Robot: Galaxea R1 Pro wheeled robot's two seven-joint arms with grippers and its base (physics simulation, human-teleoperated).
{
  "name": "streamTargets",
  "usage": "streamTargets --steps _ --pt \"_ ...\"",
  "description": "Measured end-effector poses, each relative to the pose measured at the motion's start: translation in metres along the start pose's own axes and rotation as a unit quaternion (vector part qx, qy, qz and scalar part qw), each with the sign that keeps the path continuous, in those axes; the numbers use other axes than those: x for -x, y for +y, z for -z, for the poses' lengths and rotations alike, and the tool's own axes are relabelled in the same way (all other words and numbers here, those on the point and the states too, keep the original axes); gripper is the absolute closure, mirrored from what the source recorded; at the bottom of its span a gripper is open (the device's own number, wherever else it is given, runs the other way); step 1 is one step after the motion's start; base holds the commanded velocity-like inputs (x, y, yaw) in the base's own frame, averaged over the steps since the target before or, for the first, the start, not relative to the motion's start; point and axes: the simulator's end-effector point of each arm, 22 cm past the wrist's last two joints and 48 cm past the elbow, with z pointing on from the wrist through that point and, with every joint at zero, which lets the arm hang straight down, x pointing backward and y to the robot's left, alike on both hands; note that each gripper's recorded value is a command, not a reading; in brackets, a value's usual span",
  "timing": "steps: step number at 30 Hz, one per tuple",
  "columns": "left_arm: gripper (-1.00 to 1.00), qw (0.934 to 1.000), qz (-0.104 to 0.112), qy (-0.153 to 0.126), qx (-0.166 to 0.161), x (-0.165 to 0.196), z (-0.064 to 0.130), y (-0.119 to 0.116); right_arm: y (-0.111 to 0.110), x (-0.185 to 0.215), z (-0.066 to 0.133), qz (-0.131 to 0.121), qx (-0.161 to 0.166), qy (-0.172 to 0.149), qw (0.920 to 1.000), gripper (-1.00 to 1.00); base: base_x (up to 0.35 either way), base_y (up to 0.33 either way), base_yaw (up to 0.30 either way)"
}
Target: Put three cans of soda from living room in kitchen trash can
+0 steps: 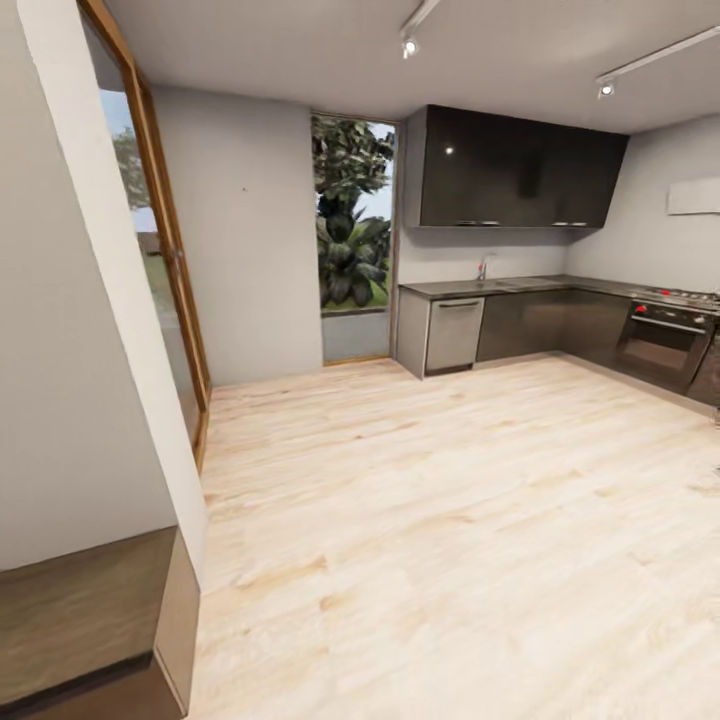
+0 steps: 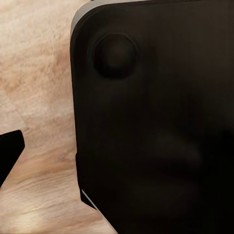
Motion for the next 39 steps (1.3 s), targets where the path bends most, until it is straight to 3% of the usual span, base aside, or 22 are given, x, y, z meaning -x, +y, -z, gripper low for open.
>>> streamTargets --steps 39 --pt "-1.00 1.0000 0.000 0.000 0.000 0.0000 0.0000 0.0000 0.0000 0.0002 0.0000 -0.001 0.000 0.000 1.0000 -1.00 0.000 0.000 -0.275"
